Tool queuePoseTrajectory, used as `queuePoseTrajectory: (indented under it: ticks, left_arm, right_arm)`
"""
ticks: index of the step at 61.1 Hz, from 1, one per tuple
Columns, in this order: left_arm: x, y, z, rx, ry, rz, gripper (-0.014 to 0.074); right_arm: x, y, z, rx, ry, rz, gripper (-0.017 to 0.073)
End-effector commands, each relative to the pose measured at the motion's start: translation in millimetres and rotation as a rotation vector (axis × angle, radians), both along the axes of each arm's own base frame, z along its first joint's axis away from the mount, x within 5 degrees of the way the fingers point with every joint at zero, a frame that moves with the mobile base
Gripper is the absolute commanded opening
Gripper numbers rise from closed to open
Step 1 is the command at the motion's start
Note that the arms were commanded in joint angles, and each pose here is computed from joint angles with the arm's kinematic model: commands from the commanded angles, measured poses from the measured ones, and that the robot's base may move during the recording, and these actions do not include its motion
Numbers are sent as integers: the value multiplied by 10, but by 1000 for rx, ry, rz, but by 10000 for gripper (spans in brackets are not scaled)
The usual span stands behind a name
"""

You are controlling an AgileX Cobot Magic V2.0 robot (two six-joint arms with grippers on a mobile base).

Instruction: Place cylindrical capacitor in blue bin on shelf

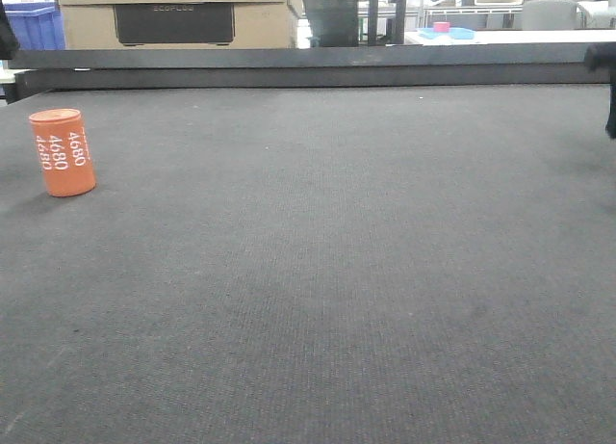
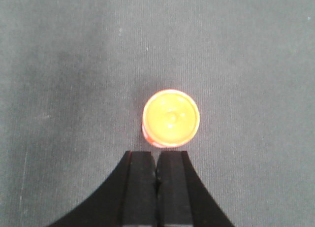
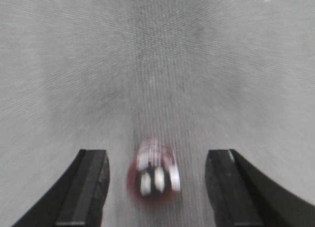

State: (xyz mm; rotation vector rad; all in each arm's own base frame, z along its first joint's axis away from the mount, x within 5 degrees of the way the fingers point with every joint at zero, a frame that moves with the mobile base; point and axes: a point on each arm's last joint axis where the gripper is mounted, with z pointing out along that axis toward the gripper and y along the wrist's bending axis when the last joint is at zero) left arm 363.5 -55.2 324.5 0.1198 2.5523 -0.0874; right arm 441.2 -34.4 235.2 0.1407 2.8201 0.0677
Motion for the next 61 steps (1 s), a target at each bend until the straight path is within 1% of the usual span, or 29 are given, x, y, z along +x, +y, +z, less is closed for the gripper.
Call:
queuePoseTrajectory:
  ticks: [1, 8, 18, 21, 24, 29, 34, 35, 39, 43, 46, 54, 61]
  left_arm:
    - [-7, 13, 39, -3, -5, 5, -111]
    - [-7, 13, 39, -3, -5, 5, -111]
    - [-7, 13, 39, -3, -5, 5, -111]
    - [-7, 13, 39, -3, -5, 5, -111]
    - [-7, 13, 39, -3, -5, 5, -111]
    - [-7, 13, 39, -3, -5, 5, -111]
    - [-7, 13, 39, -3, -5, 5, -111]
    - [-7, 13, 39, -3, -5, 5, -111]
    - [-6, 13, 40, -3, -7, 5, -106]
    - [0, 12, 45, -4, -16, 5, -57]
    - [9, 11, 51, -6, -27, 5, 15]
    - [49, 2, 81, -19, -82, 6, 279]
    - [90, -4, 76, -23, -109, 7, 454]
  right_arm:
    - [47, -41, -73, -6, 4, -4, 321]
    - [61, -41, -201, -2, 46, -3, 321]
    - [75, -43, -243, -2, 50, -4, 319]
    - [75, -43, -243, -2, 50, -4, 313]
    - [75, -43, -243, -2, 50, -4, 288]
    - [70, -42, -244, -1, 55, -3, 181]
    - [66, -42, -245, -1, 60, -3, 6]
    - [65, -42, -245, 0, 62, -3, -45]
    - [64, -41, -246, 0, 63, -3, -172]
    - [62, -41, -246, 0, 65, -3, -162]
    - [60, -41, -247, 0, 67, -3, -162]
    - [49, -40, -249, 2, 80, -2, -162]
    - [36, -36, -252, 6, 94, -1, -162]
